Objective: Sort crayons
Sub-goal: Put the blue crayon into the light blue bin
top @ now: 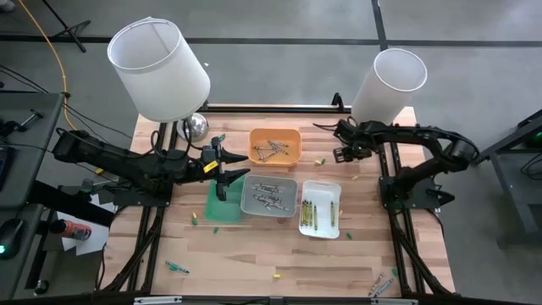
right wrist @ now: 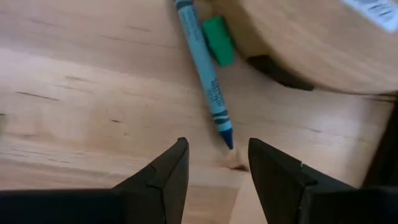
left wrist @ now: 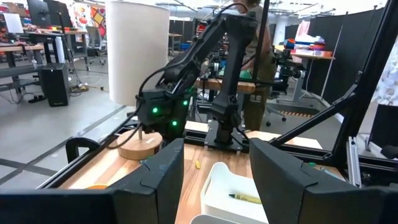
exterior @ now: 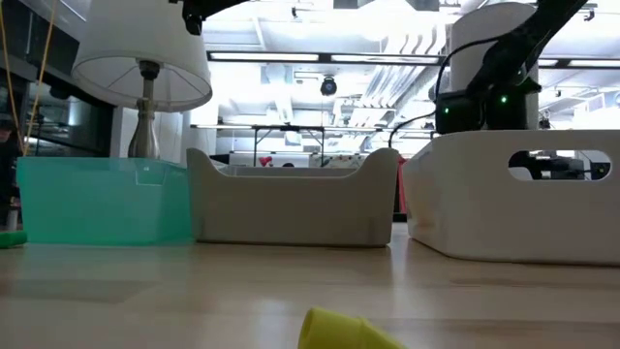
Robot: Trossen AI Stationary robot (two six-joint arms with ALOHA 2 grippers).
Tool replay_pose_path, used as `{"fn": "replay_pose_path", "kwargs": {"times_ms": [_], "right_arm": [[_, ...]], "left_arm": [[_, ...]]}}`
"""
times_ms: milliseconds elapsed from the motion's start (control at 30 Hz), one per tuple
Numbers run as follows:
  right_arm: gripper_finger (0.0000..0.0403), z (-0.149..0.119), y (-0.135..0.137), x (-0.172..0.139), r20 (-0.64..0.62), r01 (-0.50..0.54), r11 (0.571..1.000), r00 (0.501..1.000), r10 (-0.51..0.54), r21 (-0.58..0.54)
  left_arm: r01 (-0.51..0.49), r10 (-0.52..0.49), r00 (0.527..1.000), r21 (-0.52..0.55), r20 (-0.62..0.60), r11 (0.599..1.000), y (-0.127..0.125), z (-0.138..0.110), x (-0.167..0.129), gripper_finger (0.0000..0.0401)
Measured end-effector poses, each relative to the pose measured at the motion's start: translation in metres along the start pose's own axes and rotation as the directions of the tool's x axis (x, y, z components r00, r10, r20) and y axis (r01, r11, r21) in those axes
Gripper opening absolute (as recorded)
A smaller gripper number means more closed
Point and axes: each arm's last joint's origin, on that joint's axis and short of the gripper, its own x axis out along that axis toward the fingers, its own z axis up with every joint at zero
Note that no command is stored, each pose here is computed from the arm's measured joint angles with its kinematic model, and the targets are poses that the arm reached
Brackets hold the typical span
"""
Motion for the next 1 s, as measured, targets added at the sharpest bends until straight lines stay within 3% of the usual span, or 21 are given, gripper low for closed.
{"fn": "replay_pose_path", "kwargs": {"times_ms": [433, 767, 1000], "right_arm": [[0.0152, 0.005, 0.008, 0.015, -0.006, 0.004, 0.999, 1.000, -0.005, -0.040], [0.0017, 0.004, 0.011, 0.015, -0.014, -0.025, 0.998, 1.000, 0.024, -0.063], [0.0004, -0.003, 0.019, 0.013, 0.000, -0.013, 0.994, 1.000, 0.013, -0.111]], "left_arm": [[0.001, -0.001, 1.000, 0.000, 0.000, 1.000, 0.000, 0.000, 0.000, 0.0168], [0.000, 0.000, 1.000, 0.001, -0.003, 1.000, 0.000, 0.000, 0.000, 0.0168], [0.000, 0.000, 1.000, 0.002, -0.003, 1.000, 0.000, 0.000, 0.000, 0.0168]]}}
